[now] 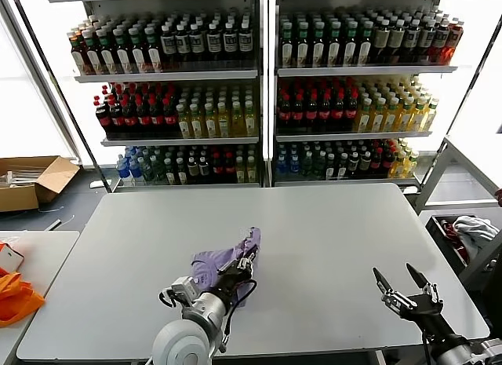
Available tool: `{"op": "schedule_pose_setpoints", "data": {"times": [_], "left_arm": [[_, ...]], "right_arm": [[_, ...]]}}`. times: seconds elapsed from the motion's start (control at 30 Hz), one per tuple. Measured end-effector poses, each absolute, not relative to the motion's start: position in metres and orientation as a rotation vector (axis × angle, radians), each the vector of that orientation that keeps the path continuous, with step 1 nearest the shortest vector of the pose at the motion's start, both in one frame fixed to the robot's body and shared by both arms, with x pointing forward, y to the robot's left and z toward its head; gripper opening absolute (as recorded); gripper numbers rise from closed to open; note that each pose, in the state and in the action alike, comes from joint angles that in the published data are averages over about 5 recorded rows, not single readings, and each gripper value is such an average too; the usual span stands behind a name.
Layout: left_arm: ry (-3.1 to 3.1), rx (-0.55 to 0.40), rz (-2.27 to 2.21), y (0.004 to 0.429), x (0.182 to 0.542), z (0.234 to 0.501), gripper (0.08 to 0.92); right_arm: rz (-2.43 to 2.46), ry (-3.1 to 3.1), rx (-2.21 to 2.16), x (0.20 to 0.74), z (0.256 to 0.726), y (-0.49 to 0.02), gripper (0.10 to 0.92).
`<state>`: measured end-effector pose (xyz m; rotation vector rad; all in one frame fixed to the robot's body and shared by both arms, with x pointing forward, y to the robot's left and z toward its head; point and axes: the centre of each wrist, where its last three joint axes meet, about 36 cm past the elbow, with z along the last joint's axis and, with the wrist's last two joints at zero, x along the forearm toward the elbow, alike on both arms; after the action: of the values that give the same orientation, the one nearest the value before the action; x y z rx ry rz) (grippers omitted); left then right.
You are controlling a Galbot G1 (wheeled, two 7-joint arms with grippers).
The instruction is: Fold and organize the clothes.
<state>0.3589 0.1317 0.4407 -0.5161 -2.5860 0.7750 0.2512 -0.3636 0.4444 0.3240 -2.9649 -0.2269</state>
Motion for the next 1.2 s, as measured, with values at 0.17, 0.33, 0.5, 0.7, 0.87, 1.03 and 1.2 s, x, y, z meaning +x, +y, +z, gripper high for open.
{"op": "schedule_pose_setpoints", "data": {"times": [0.17, 0.33, 0.5, 0.7, 0.87, 1.03, 1.2], "left_arm": [[-2.591, -0.591, 0.782, 0.139, 0.355, 0.444, 0.350], [-2.605, -0.665, 0.794, 0.161, 0.347, 0.453, 0.489], [-2.639, -0.693, 0.811, 0.184, 0.340, 0.464, 0.636], [-2.685, -0.673, 0.838, 0.204, 0.333, 0.473, 0.792], [-2.703, -0.656, 0.855, 0.209, 0.323, 0.472, 0.822], [-2.708, -0.621, 0.858, 0.211, 0.314, 0.464, 0.823], [-2.715, -0.594, 0.854, 0.214, 0.312, 0.460, 0.823]], "right_arm": [[-0.237, -2.913, 0.378, 0.255, 0.444, -0.352, 0.823], [-0.255, -2.857, 0.453, 0.270, 0.442, -0.338, 0.823], [-0.276, -2.791, 0.527, 0.292, 0.433, -0.316, 0.823], [-0.326, -2.712, 0.604, 0.321, 0.414, -0.272, 0.823], [-0.362, -2.632, 0.645, 0.339, 0.392, -0.238, 0.823], [-0.380, -2.573, 0.635, 0.348, 0.374, -0.219, 0.775], [-0.390, -2.546, 0.633, 0.350, 0.367, -0.208, 0.629]]}}
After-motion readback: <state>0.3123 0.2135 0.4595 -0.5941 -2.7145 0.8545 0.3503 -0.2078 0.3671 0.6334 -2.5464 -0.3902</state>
